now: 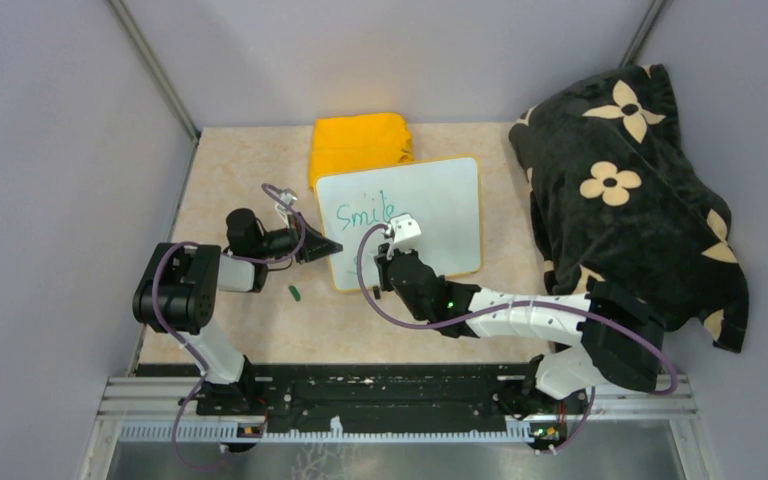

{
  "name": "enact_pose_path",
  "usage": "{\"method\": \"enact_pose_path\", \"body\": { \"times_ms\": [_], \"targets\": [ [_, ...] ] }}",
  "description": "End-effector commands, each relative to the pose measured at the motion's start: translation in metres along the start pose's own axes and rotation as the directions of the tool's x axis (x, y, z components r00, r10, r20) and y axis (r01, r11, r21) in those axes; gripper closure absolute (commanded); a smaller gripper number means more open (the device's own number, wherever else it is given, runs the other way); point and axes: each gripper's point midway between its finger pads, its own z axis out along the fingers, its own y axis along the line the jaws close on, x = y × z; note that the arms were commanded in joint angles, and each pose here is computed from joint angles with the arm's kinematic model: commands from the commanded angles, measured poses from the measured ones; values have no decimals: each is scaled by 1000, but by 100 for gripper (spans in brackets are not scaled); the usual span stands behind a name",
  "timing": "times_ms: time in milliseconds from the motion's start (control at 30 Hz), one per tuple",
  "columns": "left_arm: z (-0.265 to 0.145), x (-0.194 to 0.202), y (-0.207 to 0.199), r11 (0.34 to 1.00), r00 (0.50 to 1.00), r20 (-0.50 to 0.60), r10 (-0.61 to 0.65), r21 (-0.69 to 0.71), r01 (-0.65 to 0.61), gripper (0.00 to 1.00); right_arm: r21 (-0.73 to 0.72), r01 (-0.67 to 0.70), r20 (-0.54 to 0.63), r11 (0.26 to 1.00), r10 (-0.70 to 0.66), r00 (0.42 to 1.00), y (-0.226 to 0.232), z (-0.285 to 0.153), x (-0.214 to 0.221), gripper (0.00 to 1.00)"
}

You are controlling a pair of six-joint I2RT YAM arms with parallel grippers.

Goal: Write a sentence on the whiteboard

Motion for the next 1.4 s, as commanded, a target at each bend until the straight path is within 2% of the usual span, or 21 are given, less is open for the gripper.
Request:
{"method": "enact_pose_path", "body": {
  "times_ms": [0,533,667,933,1367],
  "targets": [
    [3,5,16,997,1000,3,-15,-74,15,100,0,-25,-5,1000,25,1000,-1,1,3,100],
    [4,7,16,997,1000,-1,-22,-74,22,100,32,-23,-86,999,25,996,-22,-12,40,100],
    [4,8,16,997,1000,-2,-21,-73,21,100,31,-43,-50,999,45,998,-25,-18,28,100],
    [4,8,16,997,1000,-5,-20,-72,20,100,-78,-82,40,994,85,996,-2,-21,-11,100],
    [4,8,16,997,1000,-5,-19,-73,19,100,-120,-73,49,990,80,996,21,-6,-21,100]
  ]
}}
